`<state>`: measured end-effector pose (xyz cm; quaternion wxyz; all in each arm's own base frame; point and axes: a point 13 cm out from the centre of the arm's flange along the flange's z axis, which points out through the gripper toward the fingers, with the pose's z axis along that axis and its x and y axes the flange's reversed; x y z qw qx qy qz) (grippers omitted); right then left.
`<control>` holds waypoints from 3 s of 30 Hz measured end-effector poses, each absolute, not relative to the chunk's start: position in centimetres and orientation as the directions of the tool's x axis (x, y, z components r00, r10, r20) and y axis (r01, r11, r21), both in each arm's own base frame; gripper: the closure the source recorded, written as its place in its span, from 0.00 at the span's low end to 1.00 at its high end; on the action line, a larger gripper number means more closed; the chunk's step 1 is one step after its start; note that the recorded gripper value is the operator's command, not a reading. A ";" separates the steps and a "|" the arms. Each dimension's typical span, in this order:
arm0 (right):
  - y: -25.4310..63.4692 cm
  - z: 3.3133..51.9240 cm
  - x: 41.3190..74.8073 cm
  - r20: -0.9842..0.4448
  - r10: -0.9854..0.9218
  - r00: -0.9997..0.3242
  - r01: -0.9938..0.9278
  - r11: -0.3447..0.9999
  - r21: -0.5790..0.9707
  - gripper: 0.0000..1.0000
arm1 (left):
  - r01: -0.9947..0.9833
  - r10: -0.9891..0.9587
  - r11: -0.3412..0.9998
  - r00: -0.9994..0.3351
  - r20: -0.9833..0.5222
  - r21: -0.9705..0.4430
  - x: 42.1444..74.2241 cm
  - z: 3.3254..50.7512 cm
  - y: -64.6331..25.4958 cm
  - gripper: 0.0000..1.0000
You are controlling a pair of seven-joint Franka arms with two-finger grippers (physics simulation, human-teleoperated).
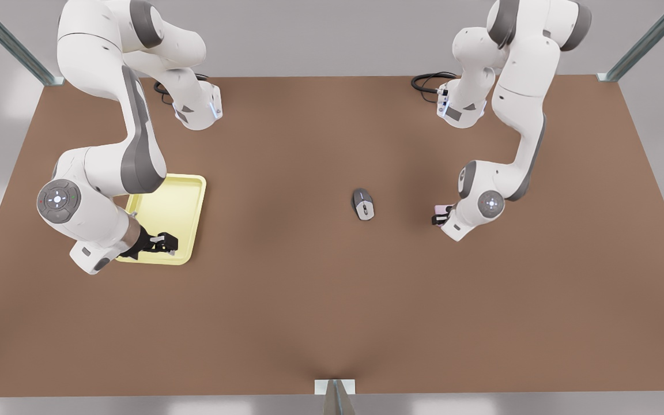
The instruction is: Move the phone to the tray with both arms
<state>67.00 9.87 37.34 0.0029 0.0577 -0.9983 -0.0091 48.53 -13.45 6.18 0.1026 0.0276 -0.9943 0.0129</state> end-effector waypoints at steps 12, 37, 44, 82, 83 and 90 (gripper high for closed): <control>9.6 37.3 67.0 0.006 -0.111 -0.994 -0.111 0.994 0.016 0.00 | 0.160 0.187 0.977 -0.958 0.218 -0.138 47.0 14.3 -59.5 0.30; 24.9 33.9 63.9 0.033 -0.243 -0.969 -0.241 0.968 0.065 0.00 | -0.354 -0.361 0.932 -0.927 0.103 0.079 59.4 38.8 -16.0 0.00; 41.9 22.7 57.3 0.142 -0.213 -0.967 -0.207 0.977 0.058 0.00 | -0.155 -0.158 0.987 -0.964 0.213 0.030 57.5 39.8 -18.7 0.00; 41.0 3.4 49.7 0.087 -0.138 -0.987 -0.131 0.988 0.084 0.00 | 0.166 0.177 0.984 -0.948 0.264 -0.065 58.3 37.8 -19.2 0.00; 41.0 3.4 49.8 0.085 -0.149 -0.985 -0.142 0.986 0.084 0.00 | 0.169 0.180 0.983 -0.947 0.266 -0.065 58.3 37.7 -19.2 0.00; 41.1 2.9 50.1 0.077 -0.200 -0.977 -0.193 0.977 0.091 0.18 | 0.181 0.193 0.981 -0.941 0.277 -0.068 58.5 36.8 -19.2 0.00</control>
